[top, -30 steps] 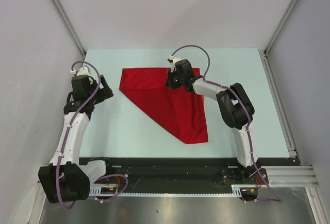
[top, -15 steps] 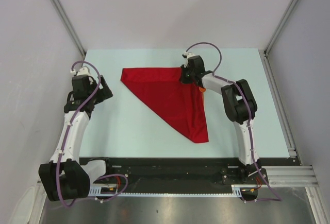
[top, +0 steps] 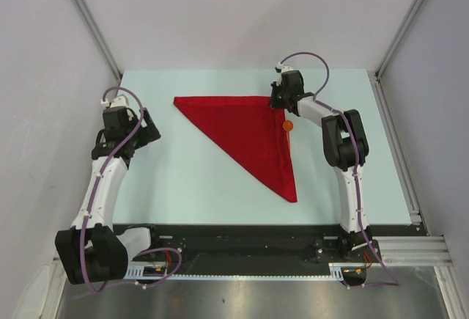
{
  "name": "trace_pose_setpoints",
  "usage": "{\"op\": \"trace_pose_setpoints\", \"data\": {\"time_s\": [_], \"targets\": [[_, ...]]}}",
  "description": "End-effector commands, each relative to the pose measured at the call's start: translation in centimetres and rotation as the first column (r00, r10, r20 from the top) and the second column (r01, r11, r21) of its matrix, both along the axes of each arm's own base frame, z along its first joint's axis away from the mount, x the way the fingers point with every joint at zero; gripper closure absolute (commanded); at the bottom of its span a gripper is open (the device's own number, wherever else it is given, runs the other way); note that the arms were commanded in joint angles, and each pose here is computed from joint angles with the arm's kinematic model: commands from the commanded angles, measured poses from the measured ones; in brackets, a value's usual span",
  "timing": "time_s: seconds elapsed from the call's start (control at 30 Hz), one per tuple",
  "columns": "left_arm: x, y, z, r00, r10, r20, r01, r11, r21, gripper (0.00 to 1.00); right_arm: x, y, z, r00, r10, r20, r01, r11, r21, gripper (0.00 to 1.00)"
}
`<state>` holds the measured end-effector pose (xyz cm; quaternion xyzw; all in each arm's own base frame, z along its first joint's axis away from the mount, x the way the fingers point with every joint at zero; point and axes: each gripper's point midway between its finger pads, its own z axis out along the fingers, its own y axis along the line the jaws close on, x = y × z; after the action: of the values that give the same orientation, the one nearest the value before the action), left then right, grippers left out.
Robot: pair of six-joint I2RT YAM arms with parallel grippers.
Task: Fold the napkin, place the utensils inside, and roll it up
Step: Fold the napkin
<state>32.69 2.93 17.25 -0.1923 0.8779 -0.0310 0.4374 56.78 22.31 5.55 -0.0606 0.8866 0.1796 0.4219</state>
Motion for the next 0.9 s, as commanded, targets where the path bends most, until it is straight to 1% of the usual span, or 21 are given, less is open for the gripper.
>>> {"op": "trace_pose_setpoints", "data": {"time_s": [0.0,0.33,0.87], "targets": [[0.3,0.7,0.6,1.0,0.007,0.017,-0.008,1.0,0.023,0.08,1.8,-1.3,0.7,0.999,-0.022,0.026,0.023,1.0,-0.019,1.0],[0.4,0.7,0.3,1.0,0.007,0.008,-0.007,1.0,0.022,0.08,3.5,-3.5,0.3,0.997,-0.071,0.029,0.071,0.997,-0.017,1.0],[0.5,0.8,0.1,1.0,0.006,0.002,-0.006,1.0,0.022,0.08,5.7,-5.2,-0.6,0.993,-0.111,0.03,0.111,0.994,-0.001,1.0]]}}
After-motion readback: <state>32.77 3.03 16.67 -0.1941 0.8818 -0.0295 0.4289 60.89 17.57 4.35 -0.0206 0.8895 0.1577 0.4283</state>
